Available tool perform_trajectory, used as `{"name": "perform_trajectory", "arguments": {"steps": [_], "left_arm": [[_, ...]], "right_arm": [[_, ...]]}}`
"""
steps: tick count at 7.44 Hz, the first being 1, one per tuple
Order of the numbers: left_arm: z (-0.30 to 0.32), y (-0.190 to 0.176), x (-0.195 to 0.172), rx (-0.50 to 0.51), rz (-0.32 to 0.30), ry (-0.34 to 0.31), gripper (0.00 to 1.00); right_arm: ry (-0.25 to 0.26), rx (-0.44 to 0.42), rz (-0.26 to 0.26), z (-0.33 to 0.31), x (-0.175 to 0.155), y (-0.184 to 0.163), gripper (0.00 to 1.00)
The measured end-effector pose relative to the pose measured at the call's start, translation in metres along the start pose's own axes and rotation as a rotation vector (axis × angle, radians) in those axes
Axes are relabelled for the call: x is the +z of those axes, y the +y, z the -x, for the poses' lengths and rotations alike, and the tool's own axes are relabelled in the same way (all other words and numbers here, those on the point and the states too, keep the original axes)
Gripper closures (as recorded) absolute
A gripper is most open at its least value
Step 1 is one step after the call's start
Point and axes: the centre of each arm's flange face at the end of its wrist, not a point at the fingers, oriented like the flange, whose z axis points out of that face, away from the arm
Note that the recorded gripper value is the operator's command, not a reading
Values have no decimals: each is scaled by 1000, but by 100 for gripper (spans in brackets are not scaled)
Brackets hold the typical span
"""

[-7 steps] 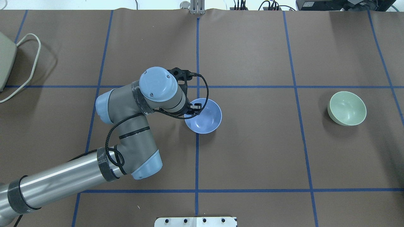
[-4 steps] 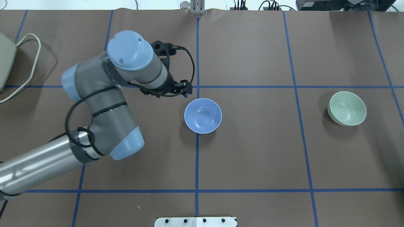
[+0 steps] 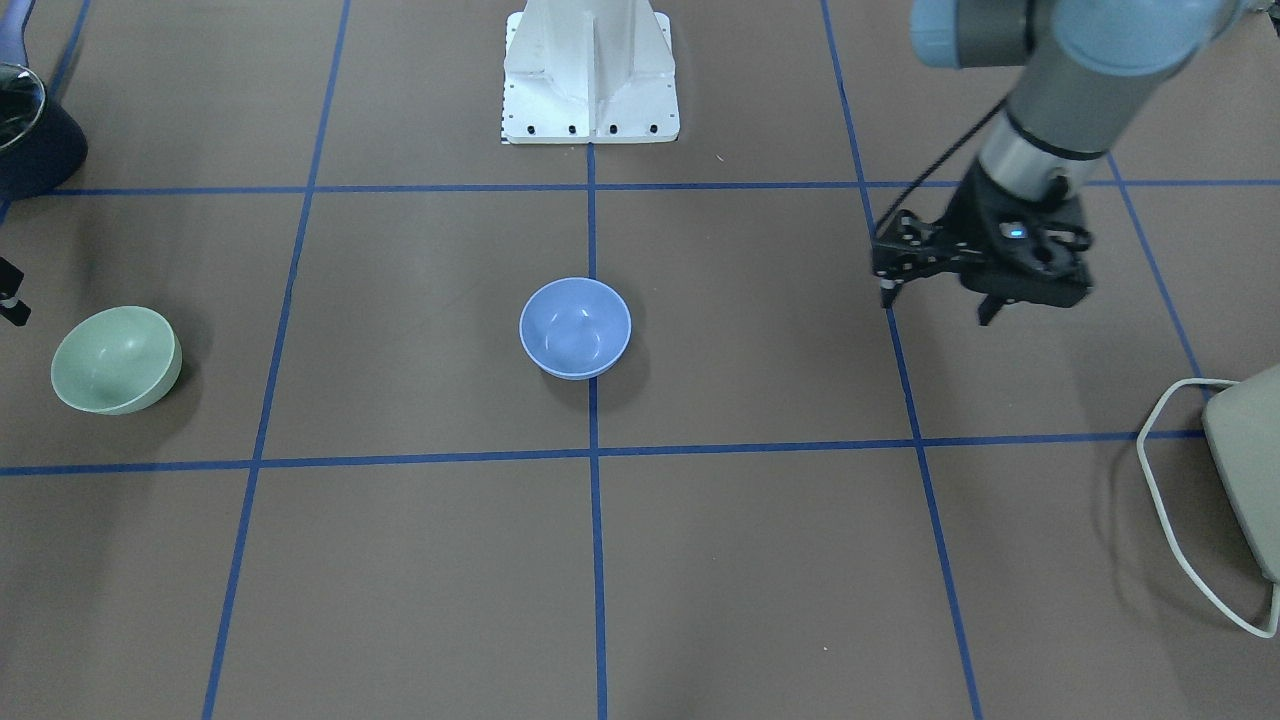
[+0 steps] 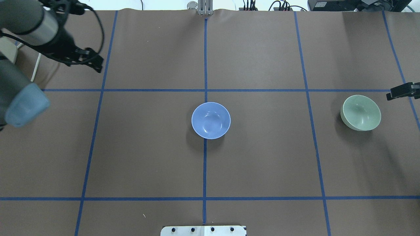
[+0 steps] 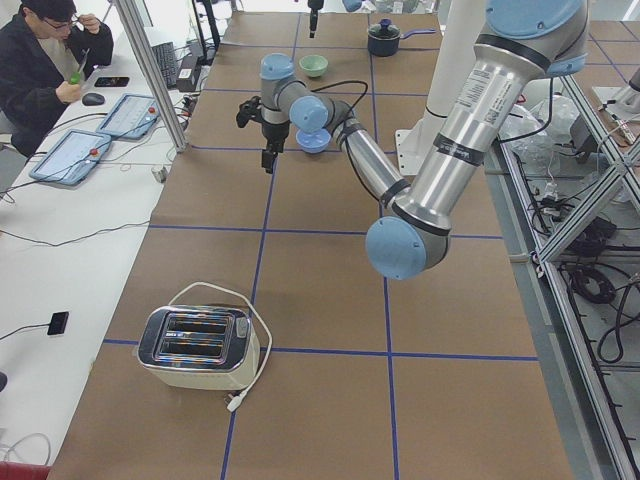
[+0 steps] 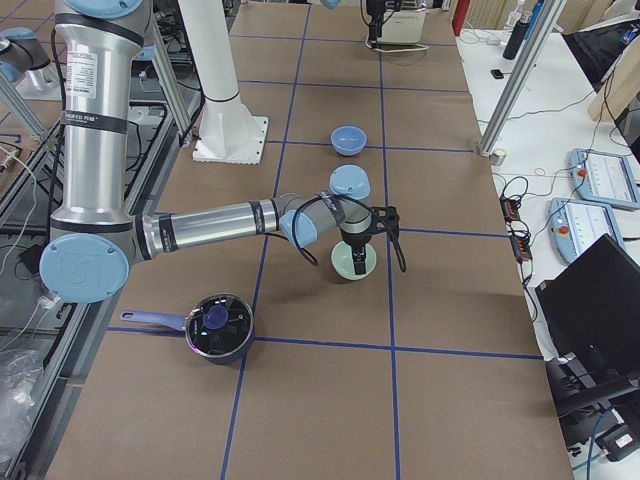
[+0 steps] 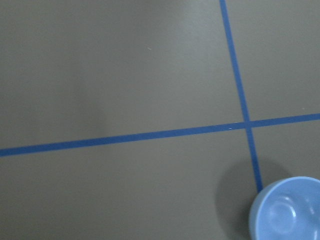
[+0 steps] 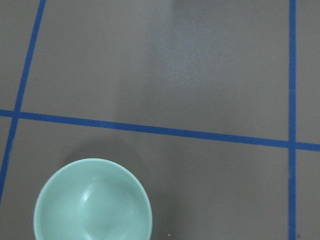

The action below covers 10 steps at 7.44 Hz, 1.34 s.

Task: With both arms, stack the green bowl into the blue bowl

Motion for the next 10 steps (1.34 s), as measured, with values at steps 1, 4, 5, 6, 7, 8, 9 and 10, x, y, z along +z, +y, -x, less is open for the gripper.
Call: {"name": "perform_trajectory", "arguments": {"steps": [1,4,5,6,7,8,9,10], "left_arm": [[80,15,-7,56,20,-43,2],[312,95,-9,-49,118,-69,2],[363,124,-7,-128,124,-2,2],[399,152,-10,-163,113,34,2],[423,177,-14,-182,100,51,2],[435,195,-17,-196,91,59,2],[439,202,-19,-202,86,62,2],[440,204,-20,-204,84,63,2]], "right_arm": [[4,11,9,6,6,4,1],[16,-2,26,11,17,9,1],[29,-20,35,11,26,10,3],[40,-33,44,9,36,7,8],[45,-44,51,12,46,0,18],[48,-53,59,15,57,-8,30],[53,-57,70,17,67,-13,37],[57,-57,80,16,74,-14,42]]}}
